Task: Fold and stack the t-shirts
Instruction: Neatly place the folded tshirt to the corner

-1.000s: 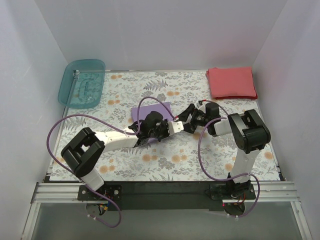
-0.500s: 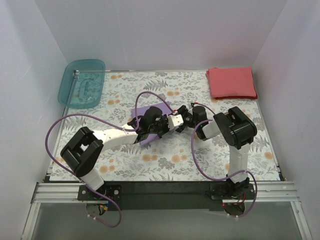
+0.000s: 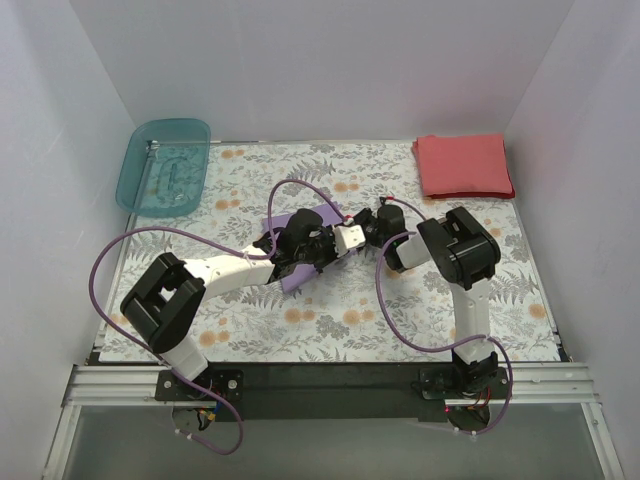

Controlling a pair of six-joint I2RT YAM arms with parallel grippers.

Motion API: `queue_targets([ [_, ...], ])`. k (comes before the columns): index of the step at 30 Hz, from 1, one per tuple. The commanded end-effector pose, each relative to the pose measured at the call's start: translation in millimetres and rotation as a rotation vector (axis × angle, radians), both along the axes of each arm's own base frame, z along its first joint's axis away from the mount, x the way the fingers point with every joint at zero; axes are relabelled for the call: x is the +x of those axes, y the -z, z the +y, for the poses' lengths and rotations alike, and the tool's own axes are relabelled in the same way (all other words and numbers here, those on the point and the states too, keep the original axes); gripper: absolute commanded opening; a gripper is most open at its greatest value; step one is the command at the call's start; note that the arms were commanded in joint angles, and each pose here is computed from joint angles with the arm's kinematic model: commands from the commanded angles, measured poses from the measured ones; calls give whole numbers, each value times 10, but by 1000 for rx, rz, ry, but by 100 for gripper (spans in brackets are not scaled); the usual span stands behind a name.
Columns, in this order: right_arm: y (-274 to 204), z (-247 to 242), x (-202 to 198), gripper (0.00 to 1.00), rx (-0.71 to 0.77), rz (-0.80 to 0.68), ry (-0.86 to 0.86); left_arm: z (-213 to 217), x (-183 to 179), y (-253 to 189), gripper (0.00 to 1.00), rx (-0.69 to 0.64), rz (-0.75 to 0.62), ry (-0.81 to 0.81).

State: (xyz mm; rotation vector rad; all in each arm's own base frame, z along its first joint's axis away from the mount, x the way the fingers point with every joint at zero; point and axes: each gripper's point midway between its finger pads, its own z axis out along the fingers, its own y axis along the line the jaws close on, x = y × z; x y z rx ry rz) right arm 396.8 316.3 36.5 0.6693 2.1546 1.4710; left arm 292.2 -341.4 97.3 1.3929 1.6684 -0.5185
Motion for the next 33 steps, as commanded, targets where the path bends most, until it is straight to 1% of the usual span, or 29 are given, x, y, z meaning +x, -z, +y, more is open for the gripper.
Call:
queue_targets([
  [1, -200, 51, 159, 5, -31, -149, -25, -34, 77, -276, 15, -51, -25, -13],
  [2, -258, 50, 195, 1, -40, -180, -38, 6, 78, -269, 22, -43, -7, -24],
  [3, -295, 61, 186, 1, -50, -201, -70, 31, 94, -298, 28, -46, 2, -35],
  [4, -334, 8, 226, 1, -74, -224, -89, 96, 166, -419, 34, -76, 12, -77],
  [5, -376, -13, 259, 1, -116, -293, -129, 189, 148, -396, 40, -63, 53, -100],
  [6, -522, 8, 310, 1, -125, -359, -185, 247, 157, -425, 41, -73, 79, -118],
  [7, -474, -116, 367, 1, -179, -326, -207, 357, 211, -462, 43, -78, 97, -150],
  [8, -470, -188, 434, 1, -270, -414, -261, 435, 174, -489, 43, -79, 129, -178],
  [9, -642, -223, 601, 1, -317, -469, -279, 501, 175, -500, 44, -80, 141, -200],
  [10, -653, -364, 710, 1, -377, -482, -280, 574, 198, -513, 44, -81, 147, -224],
  [11, -552, -472, 704, 1, -439, -453, -313, 650, 163, -508, 45, -74, 154, -252],
  [12, -574, -564, 792, 1, -515, -527, -347, 689, 157, -499, 50, -71, 153, -273],
  [13, -682, -677, 986, 1, -571, -578, -343, 723, 147, -485, 57, -70, 157, -293],
  [14, -610, -769, 989, 1, -616, -541, -373, 763, 140, -456, 60, -64, 161, -312],
  [15, -620, -922, 1104, 1, -678, -588, -390, 775, 133, -455, 63, -73, 177, -335],
  [16, -725, -984, 1260, 1, -704, -612, -382, 792, 135, -453, 63, -75, 184, -354],
  [17, -707, -1087, 1294, 1, -726, -592, -389, 820, 146, -434, 65, -70, 190, -378],
  [18, -724, -1257, 1394, 1, -766, -622, -391, 831, 144, -419, 66, -72, 204, -398],
  [19, -844, -1342, 1513, 1, -794, -660, -379, 849, 147, -409, 66, -68, 210, -414],
  [22, -889, -1665, 1653, 1, -889, -704, -394, 912, 127, -369, 67, -56, 225, -451],
  [23, -1055, -1717, 1751, 1, -911, -738, -387, 921, 114, -365, 67, -55, 223, -452],
  [24, -956, -1850, 1769, 1, -927, -696, -395, 935, 99, -353, 67, -55, 226, -453],
  [25, -982, -1912, 1803, 1, -944, -702, -397, 942, 90, -365, 67, -57, 224, -453],
  [26, -1128, -1956, 1894, 1, -958, -730, -379, 945, 81, -370, 67, -59, 224, -452],
  [28, -1149, -2102, 1963, 1, -989, -711, -366, 958, 62, -333, 67, -53, 229, -452],
  [29, -1278, -2129, 2021, 1, -1009, -743, -357, 957, 60, -324, 67, -52, 231, -451],
  [33, -1542, -2209, 2087, 1, -1066, -789, -323, 951, 65, -314, 67, -56, 227, -449],
])
